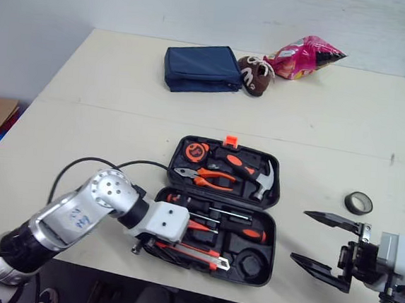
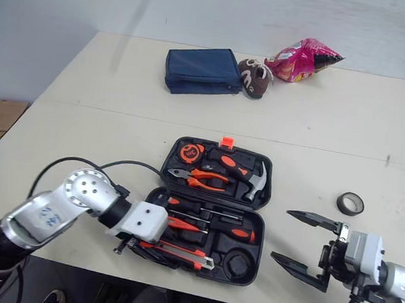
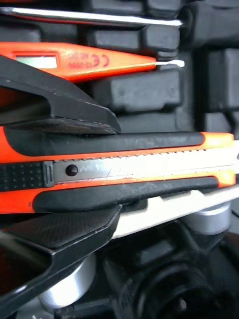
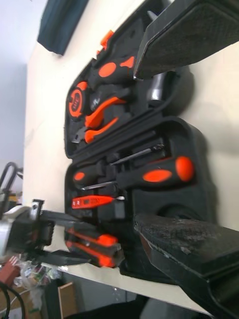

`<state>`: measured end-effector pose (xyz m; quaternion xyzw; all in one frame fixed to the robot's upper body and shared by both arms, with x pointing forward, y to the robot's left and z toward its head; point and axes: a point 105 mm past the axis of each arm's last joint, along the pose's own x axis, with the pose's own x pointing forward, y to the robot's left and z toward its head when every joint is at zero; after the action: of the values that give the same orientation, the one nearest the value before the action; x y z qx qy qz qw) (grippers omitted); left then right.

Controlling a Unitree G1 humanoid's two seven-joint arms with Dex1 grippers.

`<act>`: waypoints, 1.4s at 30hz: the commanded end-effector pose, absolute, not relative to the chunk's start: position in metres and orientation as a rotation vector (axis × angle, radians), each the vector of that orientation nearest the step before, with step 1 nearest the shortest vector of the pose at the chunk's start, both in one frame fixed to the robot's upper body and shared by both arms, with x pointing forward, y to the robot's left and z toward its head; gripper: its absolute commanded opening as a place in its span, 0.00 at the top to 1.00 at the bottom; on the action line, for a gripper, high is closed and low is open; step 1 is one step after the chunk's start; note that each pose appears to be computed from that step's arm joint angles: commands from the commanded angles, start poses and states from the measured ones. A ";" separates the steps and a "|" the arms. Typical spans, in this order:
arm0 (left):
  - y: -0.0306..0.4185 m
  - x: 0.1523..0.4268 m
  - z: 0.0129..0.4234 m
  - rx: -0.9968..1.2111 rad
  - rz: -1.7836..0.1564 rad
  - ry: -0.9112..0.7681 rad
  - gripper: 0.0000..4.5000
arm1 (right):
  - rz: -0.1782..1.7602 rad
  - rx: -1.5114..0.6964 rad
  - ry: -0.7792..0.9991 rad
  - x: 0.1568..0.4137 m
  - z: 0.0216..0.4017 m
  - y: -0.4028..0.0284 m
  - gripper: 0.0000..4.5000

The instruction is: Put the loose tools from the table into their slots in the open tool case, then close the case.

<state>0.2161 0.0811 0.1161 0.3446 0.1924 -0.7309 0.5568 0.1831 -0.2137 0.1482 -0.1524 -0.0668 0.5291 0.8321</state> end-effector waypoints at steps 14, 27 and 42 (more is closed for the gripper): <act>0.072 0.215 0.104 0.833 -1.671 0.487 0.56 | 1.159 -0.313 -0.126 0.156 0.146 -0.223 0.00; 0.069 0.202 0.150 0.664 -1.864 0.112 0.16 | 1.147 -0.303 -0.114 0.151 0.136 -0.232 0.00; 0.084 0.221 0.089 0.617 -1.780 0.201 0.97 | 1.116 -0.286 -0.111 0.154 0.138 -0.221 0.00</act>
<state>0.2219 0.0861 0.0954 0.2495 0.0845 -0.7625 0.5909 0.1563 -0.2269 0.1334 -0.1321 -0.0448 0.5233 0.8407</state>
